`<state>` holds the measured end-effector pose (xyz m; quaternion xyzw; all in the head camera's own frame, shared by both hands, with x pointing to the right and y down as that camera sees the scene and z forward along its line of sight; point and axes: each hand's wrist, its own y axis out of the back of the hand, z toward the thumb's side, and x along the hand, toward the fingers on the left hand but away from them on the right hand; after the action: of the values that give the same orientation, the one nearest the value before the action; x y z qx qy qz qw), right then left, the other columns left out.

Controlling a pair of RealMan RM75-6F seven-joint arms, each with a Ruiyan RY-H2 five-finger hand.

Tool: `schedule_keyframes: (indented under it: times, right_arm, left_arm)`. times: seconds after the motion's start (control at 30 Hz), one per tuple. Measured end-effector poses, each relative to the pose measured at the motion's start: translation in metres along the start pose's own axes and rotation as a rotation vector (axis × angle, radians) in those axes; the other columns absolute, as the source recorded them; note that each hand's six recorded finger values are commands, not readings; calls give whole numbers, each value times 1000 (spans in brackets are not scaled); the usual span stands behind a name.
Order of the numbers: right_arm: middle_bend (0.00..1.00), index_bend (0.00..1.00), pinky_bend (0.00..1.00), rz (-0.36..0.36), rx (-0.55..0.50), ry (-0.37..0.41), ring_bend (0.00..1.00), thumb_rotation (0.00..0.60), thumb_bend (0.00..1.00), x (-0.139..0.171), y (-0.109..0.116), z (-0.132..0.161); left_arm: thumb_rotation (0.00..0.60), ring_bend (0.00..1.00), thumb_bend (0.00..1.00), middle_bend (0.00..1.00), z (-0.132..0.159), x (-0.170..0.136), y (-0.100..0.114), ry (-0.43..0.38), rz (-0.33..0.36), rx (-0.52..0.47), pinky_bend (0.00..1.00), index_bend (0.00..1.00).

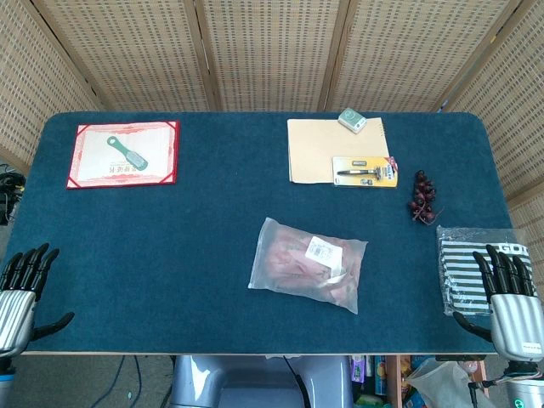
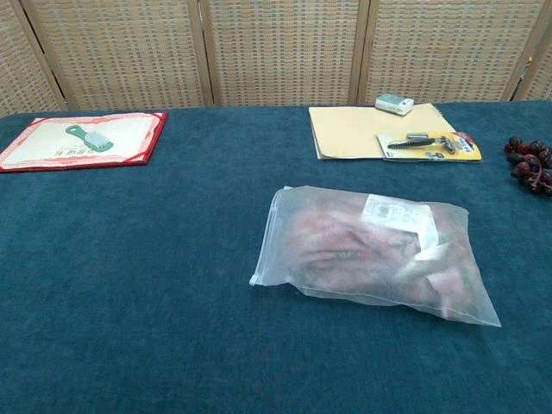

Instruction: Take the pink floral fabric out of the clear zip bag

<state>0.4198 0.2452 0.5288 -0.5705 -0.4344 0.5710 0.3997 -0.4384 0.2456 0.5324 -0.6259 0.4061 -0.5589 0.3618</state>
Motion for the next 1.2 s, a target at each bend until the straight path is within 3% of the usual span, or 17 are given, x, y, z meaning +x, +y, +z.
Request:
schedule_keyframes:
  times: [0.27, 0.47, 0.67, 0.9, 1.03, 1.2]
  right_arm:
    - [0, 0, 0, 11, -1, 8, 0, 600, 0, 0, -2, 2]
    - [0, 0, 0, 54, -3, 64, 0, 600, 0, -9, -19, 17]
    - [0, 0, 0, 85, 41, 213, 0, 600, 0, -40, -37, 62]
    - [0, 0, 0, 227, -109, 372, 0, 600, 0, -74, -59, 143]
    - [0, 0, 0, 293, -138, 386, 0, 600, 0, -86, -73, 170]
    - [0, 0, 0, 388, -145, 340, 0, 600, 0, -97, -94, 188]
  left_arm:
    - [600, 0, 97, 0, 1, 1, -1, 0, 0, 0, 0, 0]
    - [600, 0, 97, 0, 1, 1, 1, 5, 18, 4, 0, 0]
    - [600, 0, 97, 0, 4, 2, -1, -5, 19, 6, 0, 0]
    - [600, 0, 98, 0, 3, 5, -4, 5, 17, 14, 0, 0]
    - [600, 0, 97, 0, 2, 7, -7, 13, 11, 22, 0, 0]
    - [600, 0, 97, 0, 1, 10, -9, 23, 1, 26, 0, 0]
